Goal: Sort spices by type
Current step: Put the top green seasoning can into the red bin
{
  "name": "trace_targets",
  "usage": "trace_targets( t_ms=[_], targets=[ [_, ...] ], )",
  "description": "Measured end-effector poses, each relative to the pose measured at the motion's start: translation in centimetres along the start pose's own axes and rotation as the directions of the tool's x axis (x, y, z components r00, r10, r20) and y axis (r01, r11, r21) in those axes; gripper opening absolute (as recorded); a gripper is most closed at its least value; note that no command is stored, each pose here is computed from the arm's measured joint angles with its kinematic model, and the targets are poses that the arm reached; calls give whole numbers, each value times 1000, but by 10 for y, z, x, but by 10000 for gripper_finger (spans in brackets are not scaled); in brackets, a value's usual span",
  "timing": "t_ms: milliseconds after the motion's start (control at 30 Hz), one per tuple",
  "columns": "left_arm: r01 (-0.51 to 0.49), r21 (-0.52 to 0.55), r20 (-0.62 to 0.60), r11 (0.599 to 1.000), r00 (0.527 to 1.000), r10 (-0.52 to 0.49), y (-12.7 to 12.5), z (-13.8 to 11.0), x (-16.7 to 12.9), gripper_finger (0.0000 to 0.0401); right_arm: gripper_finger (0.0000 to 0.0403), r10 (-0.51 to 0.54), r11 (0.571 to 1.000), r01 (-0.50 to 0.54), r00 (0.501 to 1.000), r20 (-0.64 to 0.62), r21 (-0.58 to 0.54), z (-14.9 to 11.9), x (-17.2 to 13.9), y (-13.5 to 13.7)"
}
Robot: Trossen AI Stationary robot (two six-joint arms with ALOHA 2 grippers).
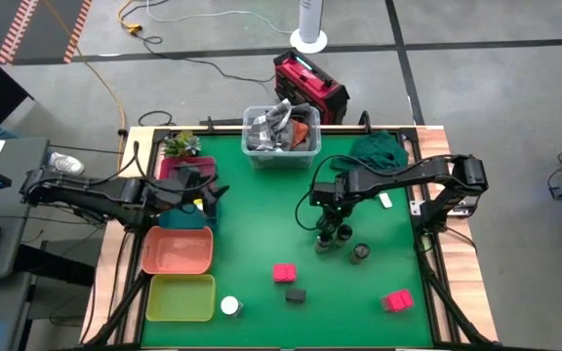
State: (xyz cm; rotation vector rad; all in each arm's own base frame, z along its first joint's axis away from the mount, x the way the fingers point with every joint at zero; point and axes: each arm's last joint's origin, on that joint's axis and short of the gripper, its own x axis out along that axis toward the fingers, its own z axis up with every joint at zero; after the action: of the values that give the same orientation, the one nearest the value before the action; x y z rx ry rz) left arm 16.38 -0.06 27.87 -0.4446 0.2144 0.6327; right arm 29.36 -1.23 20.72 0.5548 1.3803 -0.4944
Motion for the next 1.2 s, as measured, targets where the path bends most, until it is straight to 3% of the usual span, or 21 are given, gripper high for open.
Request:
trace_targets(
  t_ms=[67, 200, 433, 767, 1000, 1200],
  targets=[
    [100, 62, -7, 993, 995, -99, -5, 3, 0, 251, 159, 8, 999, -8, 1000, 10, -41, 2, -3, 1],
    [273, 190, 1, 943, 960, -279, -15, 10, -2, 251, 183, 44, 989, -34, 997, 64, -140, 13, -15, 3],
    [280, 402, 47, 872, 944, -325, -19, 15, -2, 251, 166, 139, 957, -67, 960, 242, -283, 45, -46, 3],
    [247, 354, 31, 902, 961, -275, -26, 6, 18, 251, 187, 282, 919, -101, 843, 457, -381, 76, -85, 20],
    [240, 293, 83, 926, 958, -274, -38, 2, 46, 251, 170, 358, 883, -167, 844, 400, -438, 93, -78, 37],
    [277, 238, 35, 931, 956, -293, -34, 0, 63, 251, 170, 379, 840, -150, 849, 367, -521, 105, -71, 63]
  ],
)
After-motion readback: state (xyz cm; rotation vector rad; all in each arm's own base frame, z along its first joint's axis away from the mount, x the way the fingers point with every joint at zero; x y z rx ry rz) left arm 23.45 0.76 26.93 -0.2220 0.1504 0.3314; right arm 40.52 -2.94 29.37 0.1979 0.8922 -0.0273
